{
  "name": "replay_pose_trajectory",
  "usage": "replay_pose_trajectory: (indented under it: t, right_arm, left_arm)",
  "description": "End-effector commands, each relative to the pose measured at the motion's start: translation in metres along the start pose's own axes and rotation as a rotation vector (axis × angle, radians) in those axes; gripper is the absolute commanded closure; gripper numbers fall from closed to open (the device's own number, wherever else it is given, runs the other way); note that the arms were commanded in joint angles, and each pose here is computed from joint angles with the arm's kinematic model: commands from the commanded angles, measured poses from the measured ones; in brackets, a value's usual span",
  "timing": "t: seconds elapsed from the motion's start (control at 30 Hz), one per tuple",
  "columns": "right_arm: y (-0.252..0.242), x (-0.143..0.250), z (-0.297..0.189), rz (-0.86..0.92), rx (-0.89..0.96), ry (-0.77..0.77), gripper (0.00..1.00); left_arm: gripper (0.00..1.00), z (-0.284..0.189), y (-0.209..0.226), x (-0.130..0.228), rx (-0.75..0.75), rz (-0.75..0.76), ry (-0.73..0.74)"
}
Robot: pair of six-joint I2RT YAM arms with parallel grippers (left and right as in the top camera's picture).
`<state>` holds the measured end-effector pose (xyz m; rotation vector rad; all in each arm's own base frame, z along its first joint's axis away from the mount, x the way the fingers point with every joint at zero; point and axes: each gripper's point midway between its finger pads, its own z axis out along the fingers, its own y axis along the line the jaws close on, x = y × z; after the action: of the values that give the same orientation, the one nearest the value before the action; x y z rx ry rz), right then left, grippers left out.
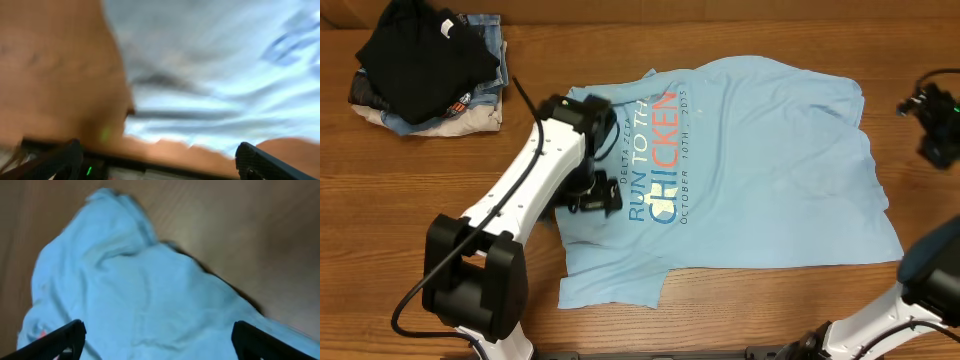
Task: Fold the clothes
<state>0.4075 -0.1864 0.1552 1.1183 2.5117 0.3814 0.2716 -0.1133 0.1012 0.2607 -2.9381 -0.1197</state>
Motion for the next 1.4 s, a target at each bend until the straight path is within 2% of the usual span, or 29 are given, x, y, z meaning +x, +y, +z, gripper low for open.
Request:
replay_pose_trajectory:
  t: [0.0,0.03,0.13,0.2,0.23,0.27,0.3,0.33,0.37,0.4,0.5,0.53,0.73,1.07,1.37]
  right_arm:
    - [0.051,-0.002,-0.005,-0.226,-0.072,-0.063,0.25]
    - [0.062,-0.003,-0.001,-0.262,-0.063,-0.089,0.28]
    - [0.085,-0.006,0.012,-0.34,-0.019,-0.15,0.29]
    - [0.095,-0.005,0.024,-0.376,0.011,-0.171,0.32]
    - [0.101,-0.003,0.03,-0.39,0.013,-0.17,0.4]
    - [0.105,0.0,0.038,-0.402,0.011,-0.16,0.51]
    - [0.108,0.003,0.046,-0.41,0.015,-0.151,0.56]
    - [0.104,0.004,0.061,-0.407,0.055,-0.146,0.68]
    - [0.1,0.003,0.07,-0.383,0.085,-0.145,0.75]
    - [0.095,0.003,0.084,-0.367,0.105,-0.134,0.81]
    - [0.089,0.006,0.103,-0.363,0.114,-0.106,0.85]
    - [0.086,0.007,0.109,-0.361,0.119,-0.097,0.87]
    - [0.08,0.005,0.139,-0.359,0.125,-0.086,0.89]
    - [0.072,-0.018,0.17,-0.347,0.114,-0.155,0.89]
    - [0.047,-0.051,0.186,-0.304,0.12,-0.237,0.89]
  left_arm:
    - [0.0,-0.019,-0.016,-0.025,0.073,0.028,-0.13]
    - [0.0,-0.021,-0.023,-0.031,0.104,0.03,-0.155]
    - [0.04,-0.025,-0.043,-0.047,0.196,0.039,-0.212]
    - [0.17,-0.03,-0.057,-0.056,0.257,0.061,-0.25]
    - [0.21,-0.033,-0.063,-0.06,0.283,0.075,-0.269]
    - [0.29,-0.035,-0.068,-0.064,0.305,0.079,-0.287]
    - [0.39,-0.038,-0.071,-0.069,0.318,0.081,-0.308]
    - [0.48,-0.04,-0.075,-0.076,0.332,0.082,-0.338]
    - [0.55,-0.042,-0.077,-0.081,0.343,0.083,-0.357]
    - [0.69,-0.045,-0.081,-0.086,0.356,0.085,-0.38]
    - [0.92,-0.048,-0.084,-0.094,0.364,0.083,-0.416]
    - [0.94,-0.047,-0.083,-0.098,0.358,0.08,-0.43]
    - [0.96,-0.03,-0.088,-0.117,0.329,0.072,-0.447]
    - [0.96,0.041,-0.092,-0.124,0.247,0.065,-0.31]
    - [0.96,0.057,-0.084,-0.126,0.187,0.059,-0.291]
